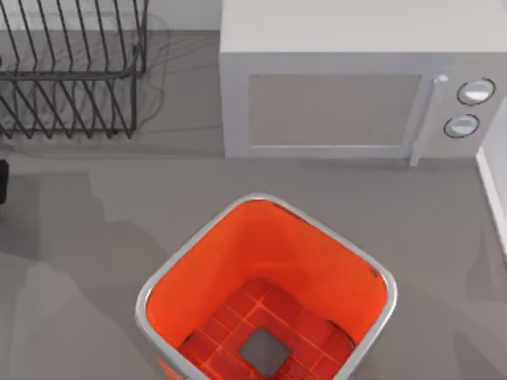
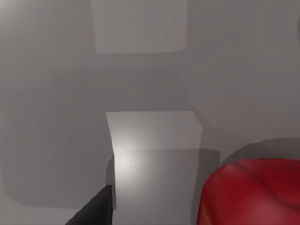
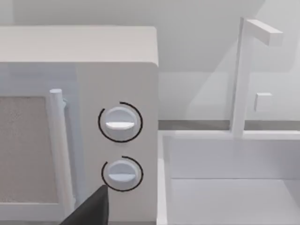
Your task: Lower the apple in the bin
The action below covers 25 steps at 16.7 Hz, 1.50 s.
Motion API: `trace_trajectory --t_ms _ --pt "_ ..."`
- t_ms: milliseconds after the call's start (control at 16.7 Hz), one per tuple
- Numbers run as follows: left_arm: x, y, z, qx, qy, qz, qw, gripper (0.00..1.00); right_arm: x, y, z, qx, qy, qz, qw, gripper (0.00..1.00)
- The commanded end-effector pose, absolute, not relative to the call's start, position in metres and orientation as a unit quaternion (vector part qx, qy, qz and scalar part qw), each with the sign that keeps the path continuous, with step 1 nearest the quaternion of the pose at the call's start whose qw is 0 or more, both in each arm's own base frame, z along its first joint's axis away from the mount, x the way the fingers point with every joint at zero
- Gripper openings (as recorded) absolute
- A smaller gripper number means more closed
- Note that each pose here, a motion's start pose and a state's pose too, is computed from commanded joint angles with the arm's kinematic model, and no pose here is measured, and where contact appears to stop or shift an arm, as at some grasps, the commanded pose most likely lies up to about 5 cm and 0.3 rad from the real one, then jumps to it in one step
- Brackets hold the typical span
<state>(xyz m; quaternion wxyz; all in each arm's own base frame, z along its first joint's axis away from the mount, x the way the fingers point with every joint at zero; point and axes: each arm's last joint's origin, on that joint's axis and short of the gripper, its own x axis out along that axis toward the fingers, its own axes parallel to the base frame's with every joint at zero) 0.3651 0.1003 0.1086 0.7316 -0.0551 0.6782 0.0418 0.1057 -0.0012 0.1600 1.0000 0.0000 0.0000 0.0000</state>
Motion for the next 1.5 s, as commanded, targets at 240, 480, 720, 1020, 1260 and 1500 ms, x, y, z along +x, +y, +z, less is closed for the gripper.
trace_trajectory --t_ms 240,480,720,1020,1260,1500 --pt "0.365 0.100 0.109 -0.055 0.678 0.042 0.732 0.55 0.106 -0.001 0.160 0.000 0.000 0.000 1.000 1.00" --pt "0.365 0.100 0.109 -0.055 0.678 0.042 0.732 0.25 0.106 -0.001 0.160 0.000 0.000 0.000 1.000 1.00" --pt "0.365 0.100 0.109 -0.055 0.678 0.042 0.732 0.00 0.106 -0.001 0.160 0.000 0.000 0.000 1.000 1.00" --pt "0.365 0.100 0.109 -0.055 0.678 0.042 0.732 0.00 0.106 -0.001 0.160 0.000 0.000 0.000 1.000 1.00" --pt "0.366 0.102 0.114 -0.047 0.675 0.046 0.735 0.00 0.106 -0.001 0.160 0.000 0.000 0.000 1.000 1.00" --pt "0.375 0.105 0.145 -0.047 0.672 0.047 0.738 0.00 0.106 -0.001 0.160 0.000 0.000 0.000 1.000 1.00"
